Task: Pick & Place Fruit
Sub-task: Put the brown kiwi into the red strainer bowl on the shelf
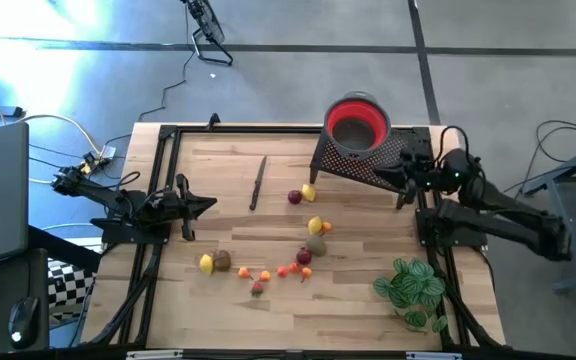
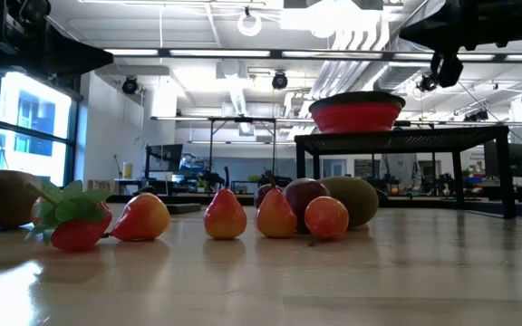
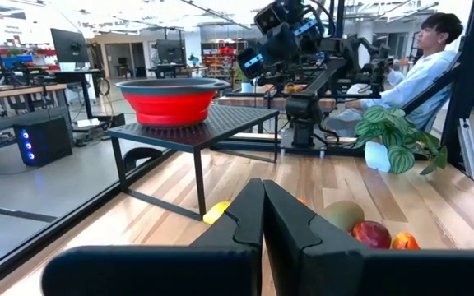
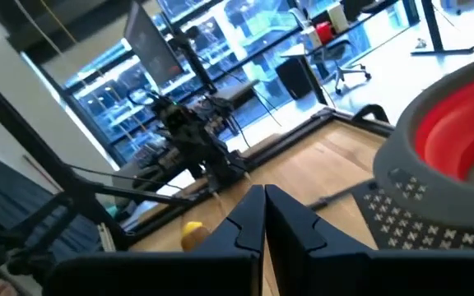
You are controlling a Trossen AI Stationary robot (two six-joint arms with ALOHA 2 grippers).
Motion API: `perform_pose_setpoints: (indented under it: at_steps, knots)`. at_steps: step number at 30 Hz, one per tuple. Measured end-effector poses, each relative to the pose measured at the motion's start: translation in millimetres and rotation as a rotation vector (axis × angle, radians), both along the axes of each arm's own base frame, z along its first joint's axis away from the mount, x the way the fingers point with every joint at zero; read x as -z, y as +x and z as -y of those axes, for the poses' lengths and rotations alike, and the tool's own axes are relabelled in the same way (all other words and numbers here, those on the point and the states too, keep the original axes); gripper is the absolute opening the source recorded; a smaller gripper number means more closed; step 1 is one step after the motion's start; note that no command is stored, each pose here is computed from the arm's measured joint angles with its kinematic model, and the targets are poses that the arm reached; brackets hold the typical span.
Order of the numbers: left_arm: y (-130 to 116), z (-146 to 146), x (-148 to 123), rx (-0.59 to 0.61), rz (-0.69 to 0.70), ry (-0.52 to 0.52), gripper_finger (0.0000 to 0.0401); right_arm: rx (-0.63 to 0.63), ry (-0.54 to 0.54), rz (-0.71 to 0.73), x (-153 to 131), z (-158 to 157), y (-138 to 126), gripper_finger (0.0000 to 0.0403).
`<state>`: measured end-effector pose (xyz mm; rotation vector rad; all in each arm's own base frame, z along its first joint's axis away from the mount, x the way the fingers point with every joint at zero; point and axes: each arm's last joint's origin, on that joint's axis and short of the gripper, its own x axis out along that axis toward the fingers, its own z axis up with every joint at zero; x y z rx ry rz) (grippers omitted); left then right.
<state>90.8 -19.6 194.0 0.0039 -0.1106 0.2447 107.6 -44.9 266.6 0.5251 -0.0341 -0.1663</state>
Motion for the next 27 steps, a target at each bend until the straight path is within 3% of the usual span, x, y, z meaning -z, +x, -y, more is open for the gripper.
perform_pose_setpoints:
  at_steps: [10, 27]
  knots:
    - [0.0, 0.0, 0.0, 0.0, 0.0, 0.0, 0.0, -0.022, -0.027, -0.024, 20.9, -17.3, 20.5, 0.0003]
    - [0.0, 0.0, 0.1, 0.0, -0.001, 0.001, 0.0, -0.055, -0.085, -0.079, 33.2, -43.5, 47.0, 0.0003]
